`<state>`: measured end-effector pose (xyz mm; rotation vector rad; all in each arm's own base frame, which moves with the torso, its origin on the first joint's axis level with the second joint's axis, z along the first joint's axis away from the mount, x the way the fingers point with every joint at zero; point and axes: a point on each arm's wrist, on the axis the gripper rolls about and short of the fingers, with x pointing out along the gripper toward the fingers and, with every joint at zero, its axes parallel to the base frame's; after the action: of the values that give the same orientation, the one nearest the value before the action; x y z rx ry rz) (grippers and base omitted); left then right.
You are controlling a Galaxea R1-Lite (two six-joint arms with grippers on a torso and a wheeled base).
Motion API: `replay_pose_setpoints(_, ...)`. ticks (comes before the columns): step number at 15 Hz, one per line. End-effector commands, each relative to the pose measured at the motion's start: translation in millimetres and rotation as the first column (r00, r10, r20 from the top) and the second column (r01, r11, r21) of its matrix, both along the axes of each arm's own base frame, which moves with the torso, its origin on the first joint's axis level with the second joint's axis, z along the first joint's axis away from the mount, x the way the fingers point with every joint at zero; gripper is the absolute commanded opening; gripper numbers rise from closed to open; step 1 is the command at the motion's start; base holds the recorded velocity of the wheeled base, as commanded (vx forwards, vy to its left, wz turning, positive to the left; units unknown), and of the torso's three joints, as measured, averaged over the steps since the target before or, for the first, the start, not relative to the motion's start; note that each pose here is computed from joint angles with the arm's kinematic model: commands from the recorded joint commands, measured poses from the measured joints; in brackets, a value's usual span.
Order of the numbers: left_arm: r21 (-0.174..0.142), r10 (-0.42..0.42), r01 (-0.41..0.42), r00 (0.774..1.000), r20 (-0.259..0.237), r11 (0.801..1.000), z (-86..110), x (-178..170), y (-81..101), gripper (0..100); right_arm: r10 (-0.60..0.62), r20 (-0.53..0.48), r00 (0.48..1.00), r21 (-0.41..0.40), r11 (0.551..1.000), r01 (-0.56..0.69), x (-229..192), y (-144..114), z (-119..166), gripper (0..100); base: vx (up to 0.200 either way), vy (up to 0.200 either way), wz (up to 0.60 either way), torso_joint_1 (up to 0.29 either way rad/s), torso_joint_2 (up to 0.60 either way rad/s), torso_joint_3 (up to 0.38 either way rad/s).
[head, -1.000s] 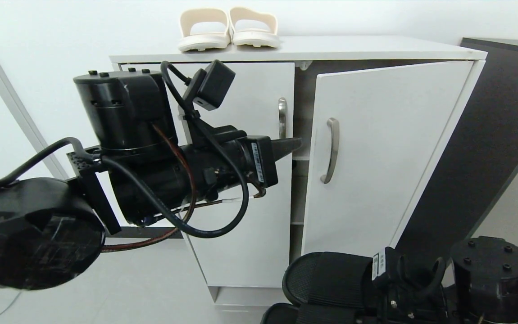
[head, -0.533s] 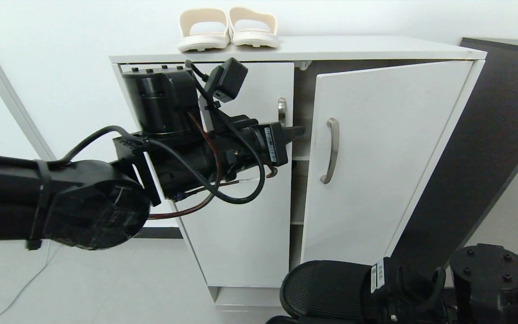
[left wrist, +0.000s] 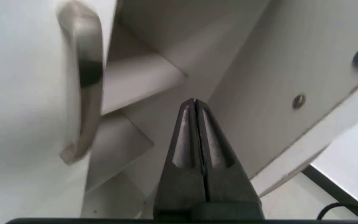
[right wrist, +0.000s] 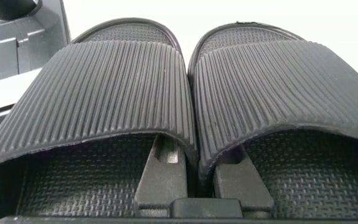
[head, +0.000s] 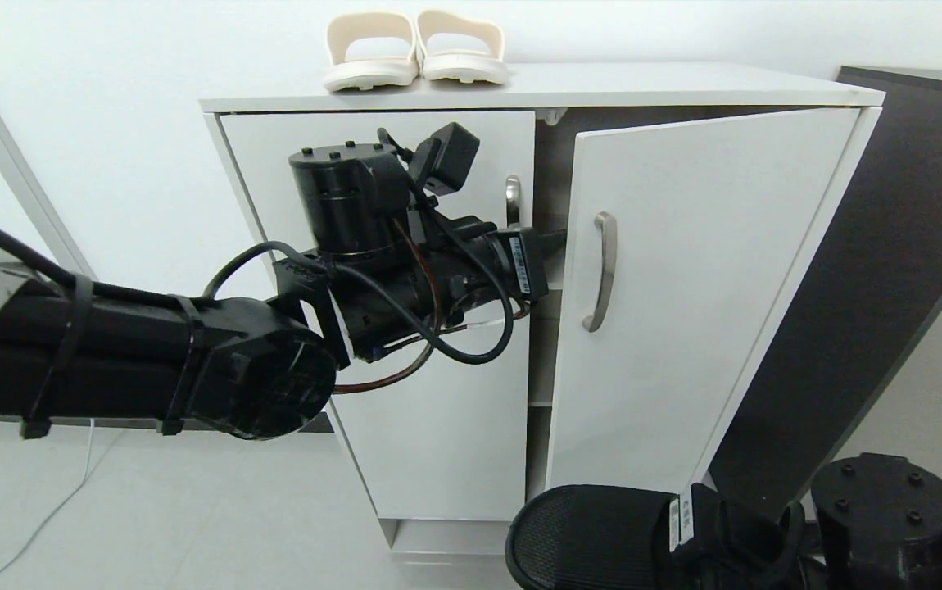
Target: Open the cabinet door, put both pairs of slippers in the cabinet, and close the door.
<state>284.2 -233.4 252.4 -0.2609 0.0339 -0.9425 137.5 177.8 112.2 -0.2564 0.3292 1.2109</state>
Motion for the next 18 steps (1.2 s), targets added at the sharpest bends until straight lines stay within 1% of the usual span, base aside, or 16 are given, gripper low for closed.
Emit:
replay_pose_setpoints(1,-0.003,-0.03,0.03,1.0,0.001,1.0,1.4,-8.8,-6.8,0,0.017,-0.006,1.0,-0.007,1.0,-0.017,-2.6,2.4,-2.1,0,-0.2,0.0,0.0,0.002,0.0,0.002)
replay_pose_setpoints(2,-0.008,-0.048,0.049,0.999,0.005,0.999,4.5,-15.7,-9.7,0,0.021,-0.009,1.0,-0.01,1.0,-0.021,-4.0,2.3,-3.0,0,-0.2,0.0,0.0,-0.002,0.01,0.007)
replay_pose_setpoints(3,-0.009,-0.102,0.102,0.995,0.011,0.995,6.5,-31.3,-22.3,0,0.028,-0.009,1.0,-0.013,1.0,-0.028,-5.8,2.3,-3.7,0,-0.2,0.0,0.0,-0.002,0.01,0.002)
replay_pose_setpoints(4,-0.012,-0.126,0.126,0.992,0.015,0.992,8.2,-38.5,-27.6,0,0.029,-0.01,1.0,-0.014,0.999,-0.03,-6.5,1.9,-4.0,0,-0.2,0.0,0.0,-0.002,0.0,0.002)
replay_pose_setpoints(5,-0.014,-0.167,0.167,0.986,0.019,0.986,9.3,-53.1,-39.7,0,0.05,0.0,0.999,-0.021,0.999,-0.05,-11.1,1.4,-4.7,0,-0.2,0.0,0.0,0.012,0.0,0.002)
replay_pose_setpoints(7,-0.014,-0.167,0.167,0.986,0.019,0.986,8.5,-57.5,-45.7,0,0.065,0.02,0.998,-0.032,0.997,-0.065,-12.6,1.1,-5.3,0,-0.2,0.0,0.0,0.002,0.0,0.002)
replay_pose_setpoints(8,-0.014,-0.165,0.165,0.986,0.017,0.986,8.0,-57.2,-46.0,0,0.067,0.02,0.998,-0.032,0.997,-0.066,-12.9,1.3,-5.3,0,0.0,0.0,0.0,0.0,0.0,0.0)
replay_pose_setpoints(9,-0.019,-0.144,0.144,0.989,0.023,0.989,7.6,-51.9,-41.1,0,0.065,0.021,0.998,-0.031,0.997,-0.065,-12.3,1.6,-5.2,0,0.0,0.0,0.0,0.0,0.0,0.0)
replay_pose_setpoints(11,-0.054,-0.047,0.05,0.997,0.056,0.997,13.1,-32.5,-18.1,0,0.056,0.023,0.998,-0.024,0.998,-0.055,-10.6,2.0,-3.8,0,0.0,0.0,0.0,0.0,0.0,0.0)
replay_pose_setpoints(12,-0.061,0.004,0.0,0.998,0.065,0.998,15.7,-25.7,1.2,0,0.043,0.025,0.999,-0.02,0.999,-0.042,-7.6,1.4,-2.8,0,0.0,0.0,0.0,0.0,0.0,0.0)
replay_pose_setpoints(13,-0.058,0.053,-0.05,0.996,0.066,0.997,18.8,-23.6,23.7,0,0.031,0.024,0.999,-0.021,0.999,-0.03,-5.1,0.3,-3.2,0,0.0,0.0,0.0,0.0,0.0,0.0)
replay_pose_setpoints(14,-0.062,0.108,-0.104,0.992,0.068,0.993,25.7,-26.2,49.1,0,0.027,0.021,0.999,-0.021,0.999,-0.026,-3.9,0.2,-3.5,0,0.0,0.0,0.0,0.0,0.0,0.0)
replay_pose_setpoints(15,-0.062,0.155,-0.151,0.986,0.068,0.987,31.1,-29.7,68.5,0,0.027,0.02,0.999,-0.023,0.999,-0.027,-3.8,0.4,-3.9,0,0.0,0.0,0.0,0.0,0.0,0.0)
replay_pose_setpoints(16,-0.055,0.233,-0.23,0.971,0.06,0.972,45.0,-54.0,108.3,0,0.028,0.022,0.999,-0.022,0.999,-0.027,-3.9,0.2,-3.5,0,0.0,0.0,0.0,0.0,0.0,0.0)
replay_pose_setpoints(17,-0.047,0.257,-0.254,0.965,0.053,0.966,48.3,-65.6,121.1,0,0.028,0.023,0.999,-0.021,0.999,-0.027,-4.0,0.1,-3.2,0,0.0,0.0,0.0,0.0,0.0,0.0)
replay_pose_setpoints(18,-0.04,0.296,-0.295,0.954,0.047,0.955,58.2,-103.0,148.9,0,0.028,0.024,0.999,-0.02,0.999,-0.027,-4.1,0.0,-2.9,0,0.0,0.0,0.0,0.0,0.0,0.0)
